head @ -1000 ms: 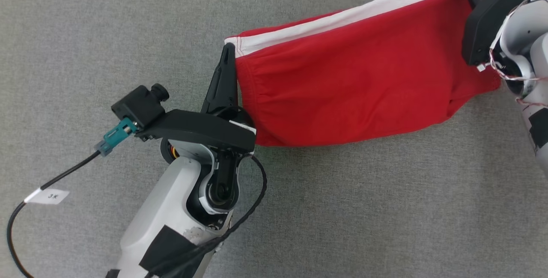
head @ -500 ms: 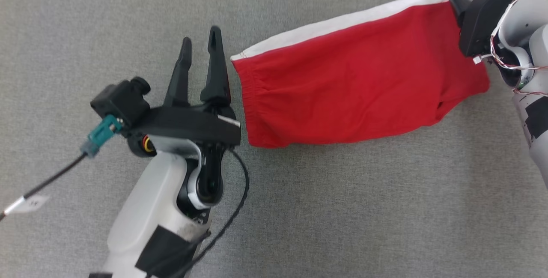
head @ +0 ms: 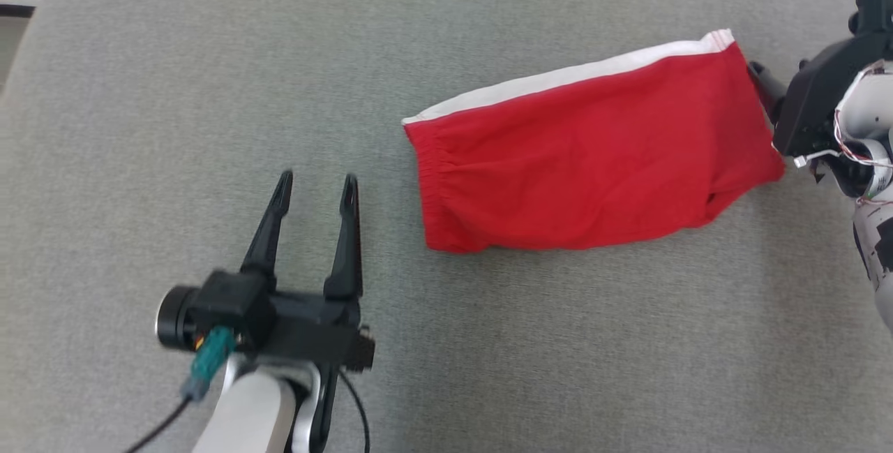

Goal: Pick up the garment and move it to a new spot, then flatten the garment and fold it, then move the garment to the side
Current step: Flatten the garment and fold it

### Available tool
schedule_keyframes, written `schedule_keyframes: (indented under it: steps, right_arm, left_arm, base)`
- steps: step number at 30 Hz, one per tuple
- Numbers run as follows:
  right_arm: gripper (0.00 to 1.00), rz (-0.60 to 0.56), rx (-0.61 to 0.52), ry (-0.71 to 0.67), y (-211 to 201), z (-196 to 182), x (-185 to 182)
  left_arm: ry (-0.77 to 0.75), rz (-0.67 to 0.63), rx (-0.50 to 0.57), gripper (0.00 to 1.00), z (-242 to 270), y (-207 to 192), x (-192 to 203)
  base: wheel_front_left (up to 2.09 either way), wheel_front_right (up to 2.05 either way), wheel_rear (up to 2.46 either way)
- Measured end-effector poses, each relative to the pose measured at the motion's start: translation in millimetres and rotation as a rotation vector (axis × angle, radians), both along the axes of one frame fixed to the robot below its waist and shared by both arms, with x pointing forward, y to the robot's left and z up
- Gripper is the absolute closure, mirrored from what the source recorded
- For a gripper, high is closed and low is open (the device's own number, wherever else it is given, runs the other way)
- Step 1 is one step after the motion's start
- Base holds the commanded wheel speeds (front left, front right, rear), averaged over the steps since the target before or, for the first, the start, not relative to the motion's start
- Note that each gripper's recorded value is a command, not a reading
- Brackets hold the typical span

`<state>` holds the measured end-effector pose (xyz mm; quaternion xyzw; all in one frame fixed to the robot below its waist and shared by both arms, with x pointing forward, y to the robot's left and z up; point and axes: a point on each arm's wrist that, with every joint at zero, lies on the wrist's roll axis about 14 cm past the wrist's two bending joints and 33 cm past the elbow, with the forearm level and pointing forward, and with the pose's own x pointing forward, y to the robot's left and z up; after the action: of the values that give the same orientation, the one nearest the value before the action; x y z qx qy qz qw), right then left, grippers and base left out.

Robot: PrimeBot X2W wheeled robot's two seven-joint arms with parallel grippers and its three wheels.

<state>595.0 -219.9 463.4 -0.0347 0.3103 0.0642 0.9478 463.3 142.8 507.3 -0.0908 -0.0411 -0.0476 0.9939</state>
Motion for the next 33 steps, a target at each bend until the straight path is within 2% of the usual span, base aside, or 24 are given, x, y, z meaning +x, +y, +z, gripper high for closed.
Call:
schedule_keyframes:
  steps: [9, 14, 17, 28, 29, 30, 31, 32, 33]
  right_arm:
    - [0.0, -0.059, 0.018, 0.079, -7, -26, -3]
    - [0.0, -0.073, 0.023, 0.147, -2, -47, -9]
    - [0.0, -0.073, -0.013, 0.165, -5, -52, -9]
    - [0.01, -0.043, -0.034, 0.261, 14, -67, -22]
    - [0.17, -0.039, -0.04, 0.266, 14, -67, -23]
    - [0.57, -0.037, -0.045, 0.27, 15, -68, -23]
    - [0.75, -0.035, -0.052, 0.27, 15, -67, -24]
    - [1.0, -0.035, -0.058, 0.271, 14, -67, -24]
    - [1.0, -0.037, -0.06, 0.267, 14, -67, -23]
  left_arm:
    - [0.054, 0.062, 0.073, 0.0, -21, 26, -37]
    - [0.116, 0.115, 0.045, 0.0, -39, 42, -60]
    - [0.143, 0.142, 0.032, 0.0, -47, 48, -69]
    - [0.173, 0.14, 0.011, 0.0, -54, 47, -84]
    - [0.177, 0.139, 0.011, 0.0, -56, 47, -85]
    - [0.182, 0.135, 0.009, 0.0, -57, 46, -86]
    - [0.186, 0.135, 0.007, 0.0, -58, 46, -87]
    - [0.189, 0.134, 0.007, 0.0, -59, 45, -88]
    - [0.193, 0.134, 0.006, 0.0, -60, 45, -89]
  base:
    - [0.0, 0.0, 0.0]
    - [0.0, 0.0, 0.0]
    - [0.0, 0.0, 0.0]
    - [0.0, 0.0, 0.0]
    - [0.0, 0.0, 0.0]
    - [0.0, 0.0, 0.0]
    - [0.0, 0.0, 0.0]
    - [0.0, 0.0, 0.0]
    - [0.0, 0.0, 0.0]
